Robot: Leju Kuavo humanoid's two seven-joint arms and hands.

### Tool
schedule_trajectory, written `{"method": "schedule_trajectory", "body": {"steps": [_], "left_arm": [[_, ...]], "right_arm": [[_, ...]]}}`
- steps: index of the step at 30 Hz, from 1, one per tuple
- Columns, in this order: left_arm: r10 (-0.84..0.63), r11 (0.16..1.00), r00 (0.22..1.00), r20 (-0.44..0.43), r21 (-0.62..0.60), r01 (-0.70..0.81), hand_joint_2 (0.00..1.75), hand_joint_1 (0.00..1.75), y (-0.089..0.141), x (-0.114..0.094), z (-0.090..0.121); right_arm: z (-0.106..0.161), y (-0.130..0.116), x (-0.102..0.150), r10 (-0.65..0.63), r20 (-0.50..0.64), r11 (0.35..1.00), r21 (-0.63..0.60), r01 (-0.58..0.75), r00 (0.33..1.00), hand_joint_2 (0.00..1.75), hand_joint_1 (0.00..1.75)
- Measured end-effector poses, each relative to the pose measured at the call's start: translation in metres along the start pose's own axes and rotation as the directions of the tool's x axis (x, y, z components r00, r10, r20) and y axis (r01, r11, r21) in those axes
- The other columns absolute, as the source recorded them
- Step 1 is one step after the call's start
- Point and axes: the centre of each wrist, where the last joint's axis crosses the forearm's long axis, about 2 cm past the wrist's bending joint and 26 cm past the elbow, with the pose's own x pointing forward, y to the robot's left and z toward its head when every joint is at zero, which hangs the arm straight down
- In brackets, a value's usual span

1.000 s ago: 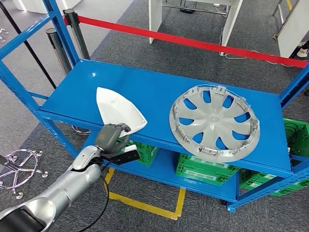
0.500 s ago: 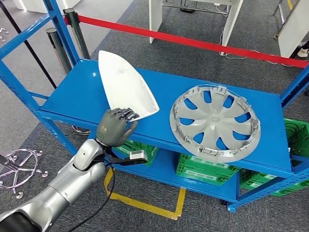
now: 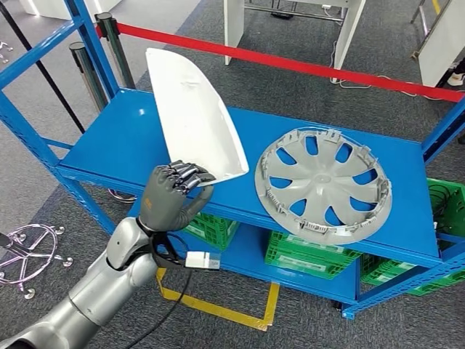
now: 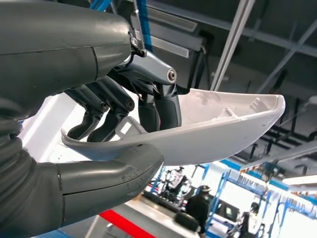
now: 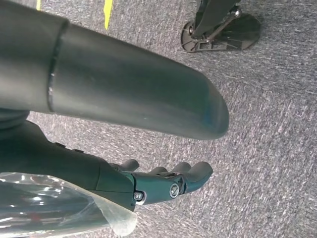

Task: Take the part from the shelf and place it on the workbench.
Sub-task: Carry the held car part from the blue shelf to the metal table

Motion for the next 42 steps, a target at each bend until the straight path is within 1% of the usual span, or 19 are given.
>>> {"method": "schedule_trajectory", "body": {"steps": [8,14,19,23,27,33,42], "left_arm": [[0.082,0.996,0.993,-0.081,0.049,-0.079,1.75,1.75,0.004,0.001,0.009],[0.188,0.981,0.964,-0.186,0.089,-0.174,1.75,1.75,0.004,0.000,0.015],[0.231,0.972,0.948,-0.219,0.096,-0.215,1.75,1.75,0.008,-0.002,0.022],[0.241,0.970,0.943,-0.231,0.093,-0.225,1.75,1.75,0.013,-0.005,0.027],[0.246,0.969,0.936,-0.252,0.088,-0.231,1.75,1.75,0.023,-0.011,0.038],[0.213,0.977,0.939,-0.270,0.069,-0.201,1.75,1.75,0.040,-0.021,0.058],[0.167,0.985,0.941,-0.294,0.015,-0.170,1.75,1.75,0.059,-0.034,0.076]], "right_arm": [[0.000,0.002,0.001,-0.008,-0.002,1.000,-0.001,0.008,1.000,0.00,0.00],[0.001,0.003,0.001,-0.013,-0.013,1.000,-0.005,0.013,1.000,0.00,0.00],[0.001,0.004,0.001,-0.018,-0.025,1.000,-0.006,0.018,1.000,0.00,0.00],[0.001,0.006,0.002,-0.017,-0.029,1.000,-0.003,0.017,0.999,0.00,0.00],[0.003,0.012,0.004,-0.006,-0.035,1.000,0.004,0.006,0.999,0.00,0.00],[0.005,0.024,0.008,-0.001,-0.032,1.000,0.023,0.002,0.999,0.00,0.00],[0.009,0.038,0.016,-0.010,-0.023,1.000,0.027,0.011,1.000,0.00,0.00]]}}
